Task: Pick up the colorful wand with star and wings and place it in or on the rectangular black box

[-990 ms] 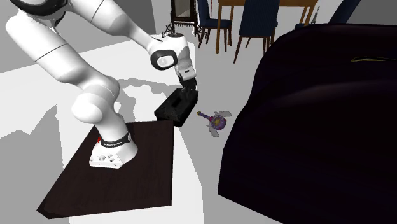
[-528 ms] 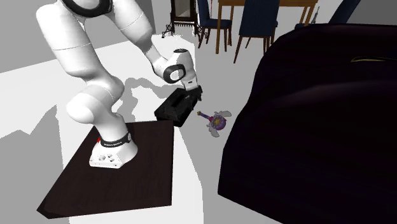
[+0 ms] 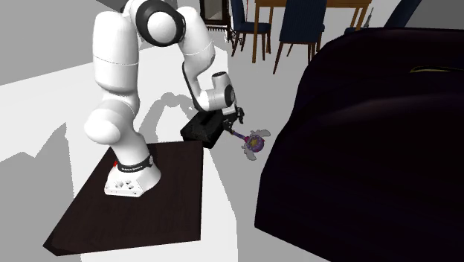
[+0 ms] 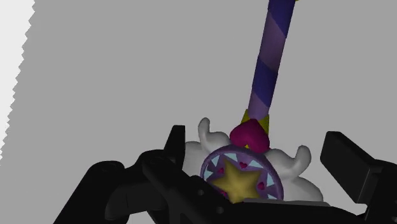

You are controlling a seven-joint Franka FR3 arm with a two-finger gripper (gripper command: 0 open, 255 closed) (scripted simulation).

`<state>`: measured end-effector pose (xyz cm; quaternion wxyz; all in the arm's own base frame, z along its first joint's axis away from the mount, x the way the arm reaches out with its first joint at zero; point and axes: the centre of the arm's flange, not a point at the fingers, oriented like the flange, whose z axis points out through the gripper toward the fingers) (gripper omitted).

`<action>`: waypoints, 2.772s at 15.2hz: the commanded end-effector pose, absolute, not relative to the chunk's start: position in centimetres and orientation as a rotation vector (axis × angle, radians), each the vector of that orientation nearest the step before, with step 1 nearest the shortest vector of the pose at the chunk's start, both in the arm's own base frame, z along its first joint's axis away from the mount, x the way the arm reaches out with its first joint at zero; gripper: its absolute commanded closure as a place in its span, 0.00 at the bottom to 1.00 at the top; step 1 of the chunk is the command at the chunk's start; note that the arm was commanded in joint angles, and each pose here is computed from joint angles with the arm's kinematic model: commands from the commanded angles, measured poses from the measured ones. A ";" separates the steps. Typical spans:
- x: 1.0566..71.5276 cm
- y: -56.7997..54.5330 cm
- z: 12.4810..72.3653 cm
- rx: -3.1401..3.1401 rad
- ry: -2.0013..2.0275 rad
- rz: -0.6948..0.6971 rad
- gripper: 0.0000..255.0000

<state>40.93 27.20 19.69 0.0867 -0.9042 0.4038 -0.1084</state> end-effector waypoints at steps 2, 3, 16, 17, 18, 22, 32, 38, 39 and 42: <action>42.7 29.1 16.3 -2.646 1.291 -0.351 0.00; 43.3 29.7 15.3 -2.629 1.318 -0.358 0.00; 44.8 30.2 11.0 -2.622 1.331 -0.361 0.00; 44.8 30.2 11.0 -2.622 1.331 -0.361 0.00; 44.8 30.2 11.0 -2.622 1.331 -0.361 0.00; 44.8 30.2 11.0 -2.622 1.331 -0.361 1.00; 44.8 30.2 12.6 -2.622 1.331 -0.361 1.00; 44.8 30.2 15.7 -2.622 1.331 -0.361 1.00; 44.8 30.2 16.3 -2.622 1.331 -0.361 1.00; 44.8 30.2 17.8 -2.622 1.331 -0.361 1.00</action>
